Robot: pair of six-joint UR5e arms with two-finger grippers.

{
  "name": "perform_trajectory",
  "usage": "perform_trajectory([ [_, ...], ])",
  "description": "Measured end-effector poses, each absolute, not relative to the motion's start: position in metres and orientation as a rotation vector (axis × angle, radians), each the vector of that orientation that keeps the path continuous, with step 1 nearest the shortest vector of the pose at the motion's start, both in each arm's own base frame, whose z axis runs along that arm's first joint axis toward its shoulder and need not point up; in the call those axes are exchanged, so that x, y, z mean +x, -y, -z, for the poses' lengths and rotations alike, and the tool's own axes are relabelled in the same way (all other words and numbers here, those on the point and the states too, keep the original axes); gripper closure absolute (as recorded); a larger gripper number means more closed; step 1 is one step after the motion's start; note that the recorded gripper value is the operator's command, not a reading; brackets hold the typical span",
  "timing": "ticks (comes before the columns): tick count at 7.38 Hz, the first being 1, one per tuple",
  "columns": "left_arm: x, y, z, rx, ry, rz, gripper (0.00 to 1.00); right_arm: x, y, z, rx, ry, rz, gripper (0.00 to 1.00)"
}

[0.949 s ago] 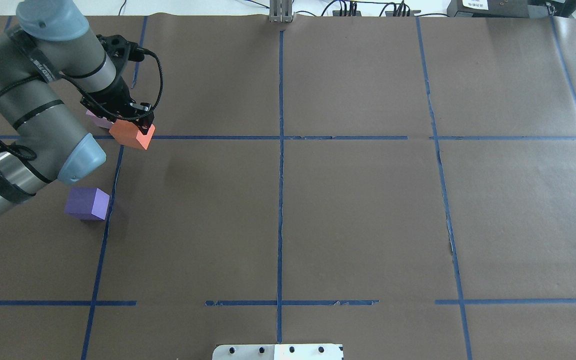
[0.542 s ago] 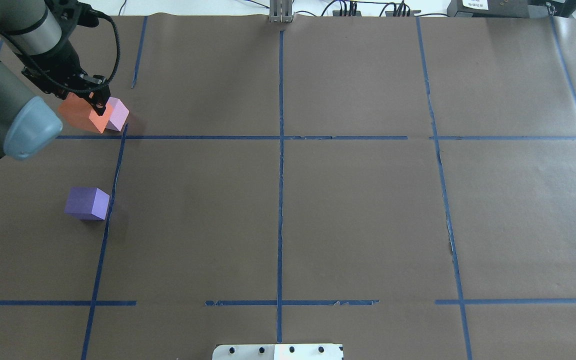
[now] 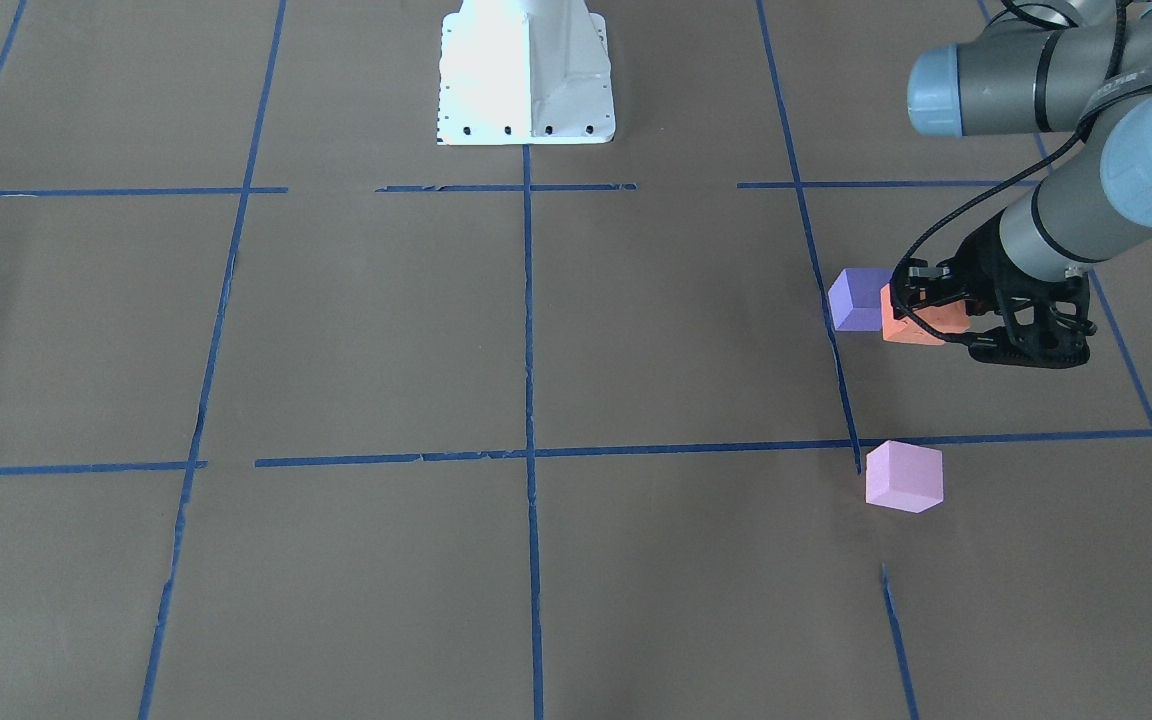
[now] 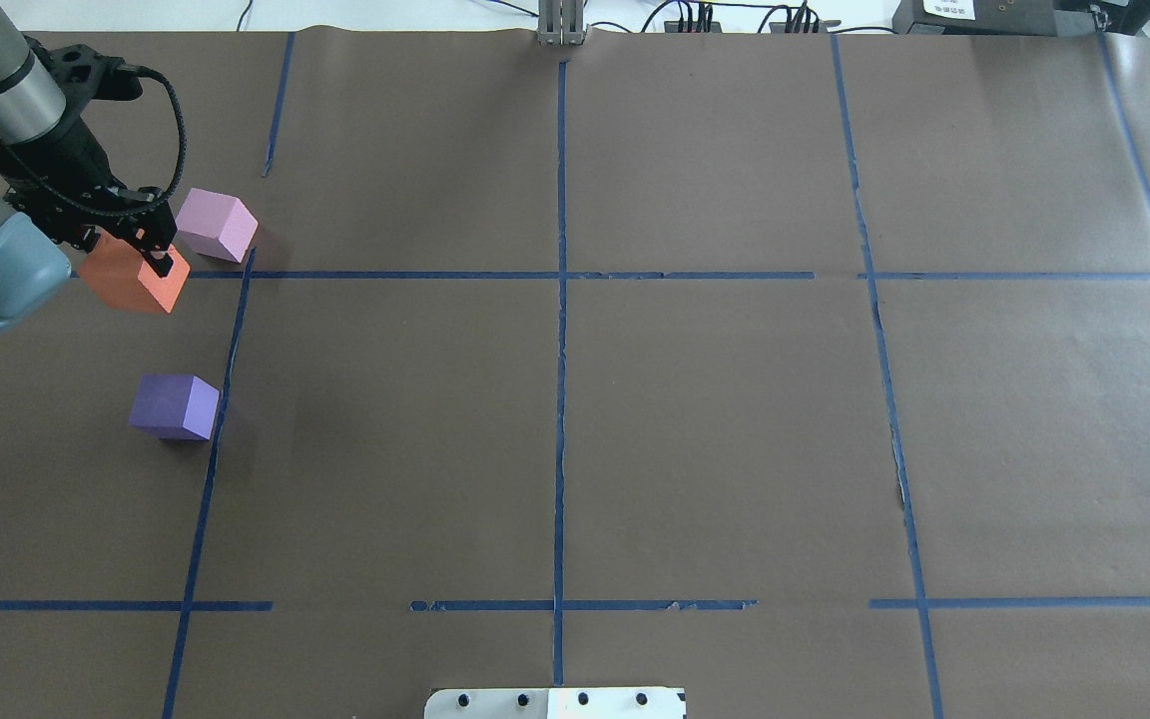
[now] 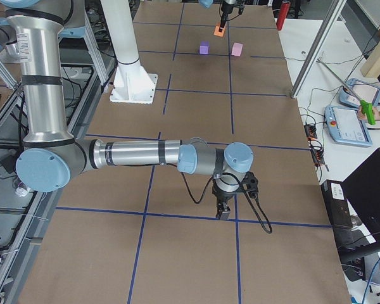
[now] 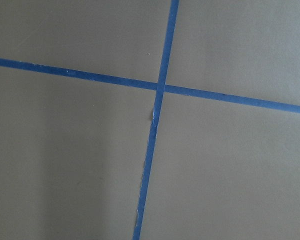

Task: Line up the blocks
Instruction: 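Lower the orange cube between the pink and purple cubes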

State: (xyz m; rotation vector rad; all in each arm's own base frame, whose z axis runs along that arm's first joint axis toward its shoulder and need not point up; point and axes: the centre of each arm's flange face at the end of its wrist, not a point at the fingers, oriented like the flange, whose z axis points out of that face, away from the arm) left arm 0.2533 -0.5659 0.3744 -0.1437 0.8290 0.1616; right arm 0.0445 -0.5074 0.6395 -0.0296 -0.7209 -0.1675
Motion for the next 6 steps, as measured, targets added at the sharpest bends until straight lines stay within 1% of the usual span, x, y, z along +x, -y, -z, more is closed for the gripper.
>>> perform_trajectory([
  [6, 0.284, 0.601, -0.445, -0.106, -0.883, -0.084, 0.97, 0.044, 0.507, -0.639, -0.029, 0.721, 0.167, 0.0],
])
